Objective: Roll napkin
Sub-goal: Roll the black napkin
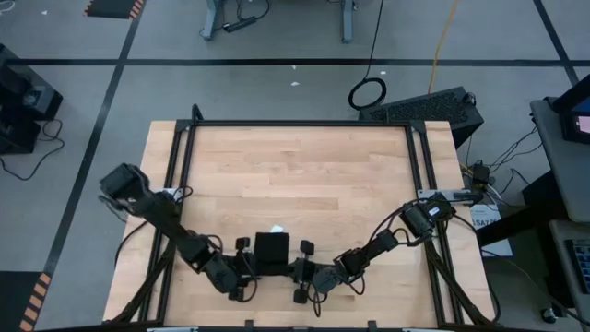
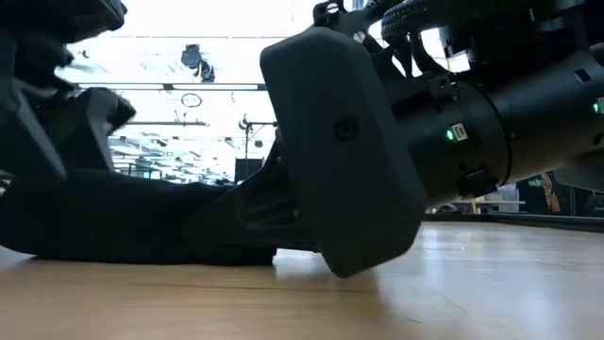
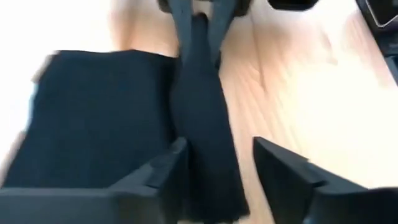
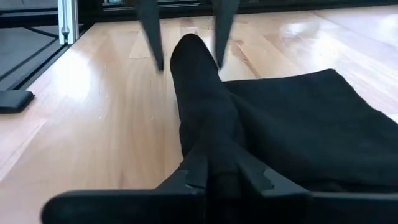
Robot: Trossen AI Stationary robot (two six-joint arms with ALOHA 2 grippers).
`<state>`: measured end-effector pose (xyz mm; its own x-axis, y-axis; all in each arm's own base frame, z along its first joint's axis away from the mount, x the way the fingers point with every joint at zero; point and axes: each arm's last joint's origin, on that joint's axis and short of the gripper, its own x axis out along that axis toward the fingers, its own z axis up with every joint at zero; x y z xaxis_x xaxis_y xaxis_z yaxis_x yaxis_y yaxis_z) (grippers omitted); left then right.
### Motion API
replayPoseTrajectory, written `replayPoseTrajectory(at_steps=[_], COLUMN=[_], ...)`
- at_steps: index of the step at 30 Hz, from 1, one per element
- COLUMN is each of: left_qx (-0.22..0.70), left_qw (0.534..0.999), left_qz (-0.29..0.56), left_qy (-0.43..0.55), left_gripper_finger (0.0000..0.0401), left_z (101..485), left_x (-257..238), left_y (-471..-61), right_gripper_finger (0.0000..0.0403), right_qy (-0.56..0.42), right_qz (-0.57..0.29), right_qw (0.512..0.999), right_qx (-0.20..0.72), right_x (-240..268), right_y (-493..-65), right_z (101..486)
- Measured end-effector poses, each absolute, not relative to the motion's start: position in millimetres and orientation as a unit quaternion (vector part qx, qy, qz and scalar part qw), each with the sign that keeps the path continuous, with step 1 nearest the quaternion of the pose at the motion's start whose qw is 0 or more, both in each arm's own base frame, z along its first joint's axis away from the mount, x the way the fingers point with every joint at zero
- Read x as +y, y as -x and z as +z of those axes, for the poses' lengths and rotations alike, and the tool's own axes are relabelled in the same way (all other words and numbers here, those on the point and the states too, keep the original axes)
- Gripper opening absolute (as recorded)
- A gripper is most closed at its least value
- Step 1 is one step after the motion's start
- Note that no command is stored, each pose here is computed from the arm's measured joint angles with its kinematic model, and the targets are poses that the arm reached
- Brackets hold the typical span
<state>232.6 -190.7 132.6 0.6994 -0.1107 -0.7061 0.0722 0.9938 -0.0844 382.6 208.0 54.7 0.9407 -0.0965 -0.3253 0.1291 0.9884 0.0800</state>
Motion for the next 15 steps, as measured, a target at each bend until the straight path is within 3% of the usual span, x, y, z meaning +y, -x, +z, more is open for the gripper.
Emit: replayPoseTrajectory(at_steps=[3, 6, 10, 15], left_qx=[0.385, 0.356, 0.333, 0.346], left_qw=[0.922, 0.935, 0.94, 0.931], left_qz=[-0.032, -0.003, 0.066, 0.112], left_qy=[0.012, -0.006, -0.045, -0.032], left_gripper_finger=[0.0225, 0.0243, 0.0239, 0.0207], left_z=[150, 164, 154, 123], left_x=[-185, -181, -169, -148], left_y=[-222, -215, -208, -209], right_gripper_finger=[0.0039, 0.0038, 0.0023, 0.0021], right_qy=[-0.054, -0.048, -0.036, -0.027], right_qz=[-0.057, -0.056, -0.048, -0.033], right_qw=[0.983, 0.982, 0.978, 0.973], right_qx=[0.165, 0.173, 0.198, 0.227], right_x=[208, 209, 209, 209], right_y=[-382, -381, -379, -375], right_z=[56, 58, 65, 78])
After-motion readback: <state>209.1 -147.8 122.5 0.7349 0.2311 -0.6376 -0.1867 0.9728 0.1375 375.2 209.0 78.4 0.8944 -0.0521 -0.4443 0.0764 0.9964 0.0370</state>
